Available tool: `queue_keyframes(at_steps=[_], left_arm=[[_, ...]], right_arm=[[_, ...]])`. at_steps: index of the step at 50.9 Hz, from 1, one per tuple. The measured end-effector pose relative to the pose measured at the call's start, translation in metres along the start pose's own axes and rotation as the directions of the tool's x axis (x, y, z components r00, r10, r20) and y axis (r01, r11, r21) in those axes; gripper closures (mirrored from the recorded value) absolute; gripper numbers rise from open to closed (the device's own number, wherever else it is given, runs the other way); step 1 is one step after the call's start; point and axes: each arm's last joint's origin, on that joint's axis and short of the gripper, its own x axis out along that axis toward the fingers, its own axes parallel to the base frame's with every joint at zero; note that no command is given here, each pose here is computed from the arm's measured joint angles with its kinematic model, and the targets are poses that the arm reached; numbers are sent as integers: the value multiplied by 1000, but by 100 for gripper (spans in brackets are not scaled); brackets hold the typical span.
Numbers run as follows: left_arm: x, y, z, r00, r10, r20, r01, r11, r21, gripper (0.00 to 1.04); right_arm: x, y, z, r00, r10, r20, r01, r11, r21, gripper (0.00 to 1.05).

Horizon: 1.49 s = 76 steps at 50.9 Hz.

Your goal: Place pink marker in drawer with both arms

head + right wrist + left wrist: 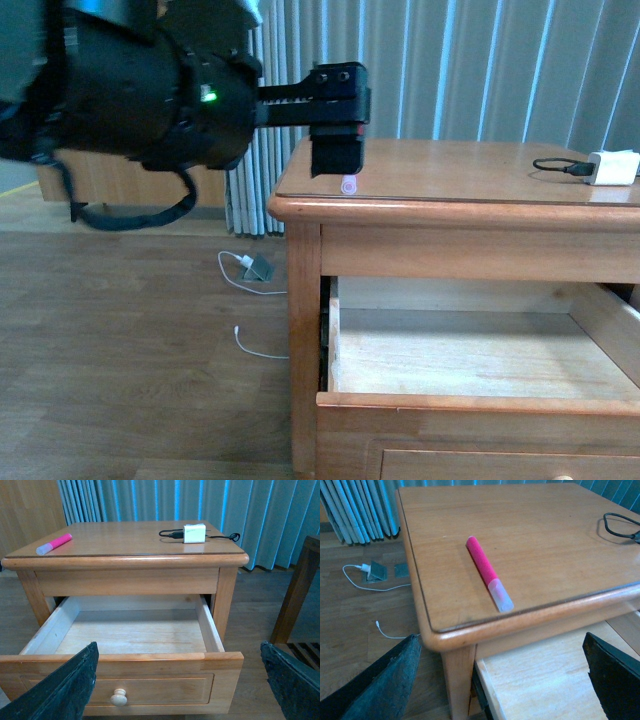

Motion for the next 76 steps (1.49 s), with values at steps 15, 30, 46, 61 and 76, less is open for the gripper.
queue_keyframes(at_steps=[15, 30, 46, 61, 76], left_arm=[[81, -22, 17, 998, 46, -35, -46, 999, 1, 6], [133, -31, 10, 987, 105, -119, -104, 995, 15, 6], [141, -26, 7, 956, 180, -233, -169, 983, 64, 6], [140, -20, 7, 948, 192, -255, -178, 981, 76, 37], [133, -10, 7, 949, 194, -249, -181, 981, 76, 82]], right_arm=[[0, 0, 0, 1000, 0, 0, 0, 1000, 0, 8], [0, 0, 0, 1000, 0, 0, 0, 1000, 0, 8], [0, 0, 0, 1000, 0, 0, 0, 1000, 0, 8], [0, 0, 0, 1000, 0, 0, 0, 1000, 0, 8], [0, 0, 0, 1000, 0, 0, 0, 1000, 0, 8]])
